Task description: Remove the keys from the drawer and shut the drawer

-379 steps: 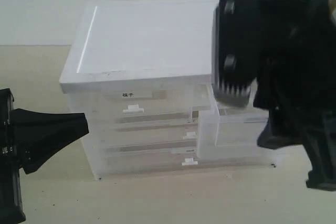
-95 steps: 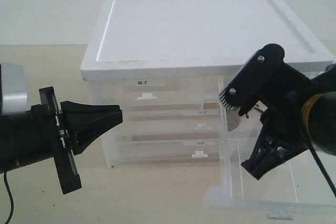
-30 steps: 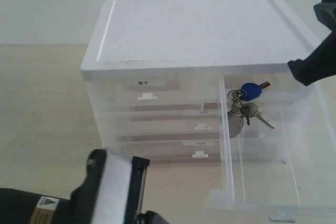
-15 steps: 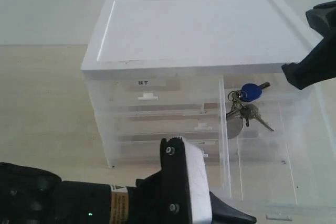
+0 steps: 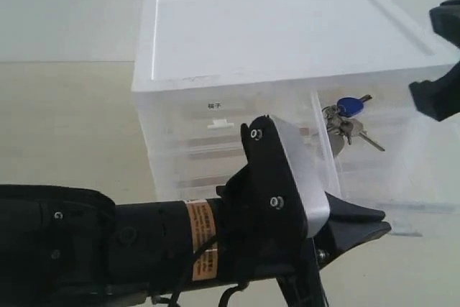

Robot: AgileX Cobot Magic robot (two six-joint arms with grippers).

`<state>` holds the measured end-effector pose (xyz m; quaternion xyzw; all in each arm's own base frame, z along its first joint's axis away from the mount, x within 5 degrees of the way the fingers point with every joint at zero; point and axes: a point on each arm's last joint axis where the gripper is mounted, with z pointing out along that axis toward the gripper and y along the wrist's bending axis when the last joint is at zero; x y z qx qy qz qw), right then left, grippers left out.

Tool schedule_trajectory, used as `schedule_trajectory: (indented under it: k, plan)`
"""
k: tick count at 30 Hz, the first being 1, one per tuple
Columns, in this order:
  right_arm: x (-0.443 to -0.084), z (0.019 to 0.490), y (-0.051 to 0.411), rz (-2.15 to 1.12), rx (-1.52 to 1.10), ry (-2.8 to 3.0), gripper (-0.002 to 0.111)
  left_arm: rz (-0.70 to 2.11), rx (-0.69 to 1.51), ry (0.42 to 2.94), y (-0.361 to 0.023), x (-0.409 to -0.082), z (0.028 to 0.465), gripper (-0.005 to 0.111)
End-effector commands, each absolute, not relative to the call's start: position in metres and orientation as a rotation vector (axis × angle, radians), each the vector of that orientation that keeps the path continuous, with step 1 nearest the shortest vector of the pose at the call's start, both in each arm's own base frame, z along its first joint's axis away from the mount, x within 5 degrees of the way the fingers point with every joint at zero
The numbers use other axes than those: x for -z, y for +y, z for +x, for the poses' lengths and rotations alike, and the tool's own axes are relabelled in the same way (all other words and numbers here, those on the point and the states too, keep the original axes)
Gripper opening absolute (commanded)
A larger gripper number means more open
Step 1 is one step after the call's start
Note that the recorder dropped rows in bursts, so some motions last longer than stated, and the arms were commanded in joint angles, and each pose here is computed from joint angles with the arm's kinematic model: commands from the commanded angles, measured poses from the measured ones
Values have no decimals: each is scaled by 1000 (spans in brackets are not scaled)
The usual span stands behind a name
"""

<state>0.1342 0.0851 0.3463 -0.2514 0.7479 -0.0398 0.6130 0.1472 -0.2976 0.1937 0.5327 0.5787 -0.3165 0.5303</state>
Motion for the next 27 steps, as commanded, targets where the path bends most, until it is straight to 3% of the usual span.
schedule_trajectory:
  k: [1,6,12,15,20,27]
  plan:
    - [-361,119,60,-504,97,1675,0,1197,753,1375,-302,-200,154,5]
    - [-364,110,49,-478,65,1675,0,1138,779,1360,-305,-208,157,5]
    - [-352,100,59,-723,-13,1775,0,1148,756,1371,-304,-207,159,5]
    - [-360,90,62,-924,-32,1791,12,1161,741,1389,-304,-205,160,5]
    - [-370,80,58,-1180,49,1952,45,1219,743,1326,-297,-212,151,5]
    - [-334,90,83,-1623,137,1982,46,1176,738,1221,-262,-247,131,5]
